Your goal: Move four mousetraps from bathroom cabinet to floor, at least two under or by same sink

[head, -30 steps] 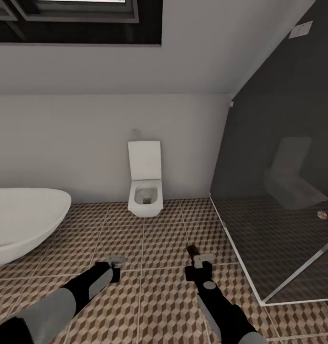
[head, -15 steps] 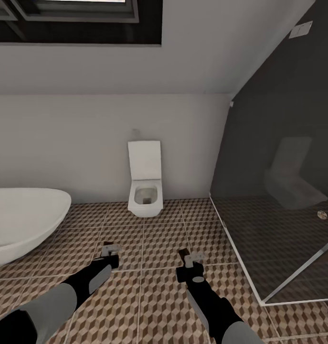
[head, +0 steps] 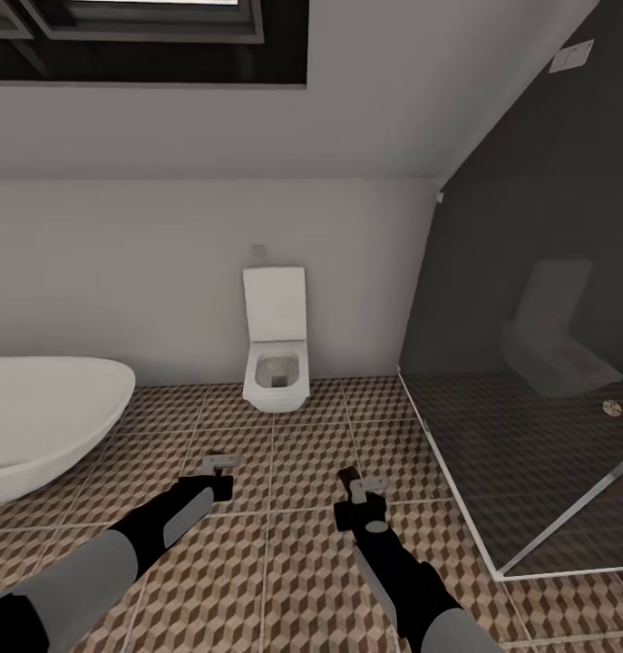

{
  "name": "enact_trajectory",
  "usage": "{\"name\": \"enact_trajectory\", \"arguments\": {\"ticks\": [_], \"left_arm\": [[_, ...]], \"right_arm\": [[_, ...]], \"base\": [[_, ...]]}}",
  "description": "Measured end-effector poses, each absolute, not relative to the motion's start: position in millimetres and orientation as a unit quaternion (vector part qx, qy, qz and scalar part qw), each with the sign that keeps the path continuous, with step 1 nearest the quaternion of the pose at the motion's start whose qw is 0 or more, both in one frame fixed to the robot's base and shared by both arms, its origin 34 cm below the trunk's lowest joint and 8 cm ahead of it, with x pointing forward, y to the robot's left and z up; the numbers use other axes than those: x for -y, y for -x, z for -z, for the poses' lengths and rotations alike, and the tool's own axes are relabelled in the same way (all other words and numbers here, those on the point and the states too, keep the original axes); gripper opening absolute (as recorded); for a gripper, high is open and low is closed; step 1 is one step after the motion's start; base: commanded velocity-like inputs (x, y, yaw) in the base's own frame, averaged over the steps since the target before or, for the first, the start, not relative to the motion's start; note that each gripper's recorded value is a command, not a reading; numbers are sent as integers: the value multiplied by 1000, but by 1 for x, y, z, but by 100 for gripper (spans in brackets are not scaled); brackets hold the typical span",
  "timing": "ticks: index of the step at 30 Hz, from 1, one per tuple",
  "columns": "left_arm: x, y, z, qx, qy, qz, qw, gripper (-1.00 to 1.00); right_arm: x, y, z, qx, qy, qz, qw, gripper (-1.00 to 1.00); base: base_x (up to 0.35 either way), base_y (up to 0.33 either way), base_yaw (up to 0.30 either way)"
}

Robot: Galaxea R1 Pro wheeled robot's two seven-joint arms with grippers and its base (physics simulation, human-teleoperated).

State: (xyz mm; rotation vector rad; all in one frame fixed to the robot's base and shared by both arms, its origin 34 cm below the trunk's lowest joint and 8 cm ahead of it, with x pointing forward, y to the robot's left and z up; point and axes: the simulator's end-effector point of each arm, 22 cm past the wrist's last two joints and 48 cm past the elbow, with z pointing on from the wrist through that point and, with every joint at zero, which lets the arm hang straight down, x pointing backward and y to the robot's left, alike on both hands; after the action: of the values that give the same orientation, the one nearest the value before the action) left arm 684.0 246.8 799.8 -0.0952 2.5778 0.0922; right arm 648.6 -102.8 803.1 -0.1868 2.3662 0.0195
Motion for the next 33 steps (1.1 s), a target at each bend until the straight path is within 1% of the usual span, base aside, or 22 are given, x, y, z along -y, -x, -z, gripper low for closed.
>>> {"name": "enact_trajectory", "arguments": {"ticks": [11, 20, 24, 28, 33], "left_arm": [[-248, -683, -799, -960, 36, -34, 276, -100], [-250, -682, -798, -961, 37, -37, 273, -100], [-251, -681, -797, -961, 38, -38, 272, -100], [-250, -681, -797, -961, 38, -37, 272, -100], [-248, -681, -797, -961, 37, -36, 273, -100]], "right_arm": [[105, -649, -804, -924, 73, -6, 376, -100], [105, -649, -804, -924, 73, -6, 376, -100], [106, -649, -804, -924, 74, -6, 376, -100], [106, -649, -804, -924, 73, -6, 376, -100], [101, -649, -804, -924, 75, -9, 376, -100]], "base": [[15, 0, 0], [266, 79, 0], [236, 196, 0], [159, 212, 0], [40, 28, 2]]}}
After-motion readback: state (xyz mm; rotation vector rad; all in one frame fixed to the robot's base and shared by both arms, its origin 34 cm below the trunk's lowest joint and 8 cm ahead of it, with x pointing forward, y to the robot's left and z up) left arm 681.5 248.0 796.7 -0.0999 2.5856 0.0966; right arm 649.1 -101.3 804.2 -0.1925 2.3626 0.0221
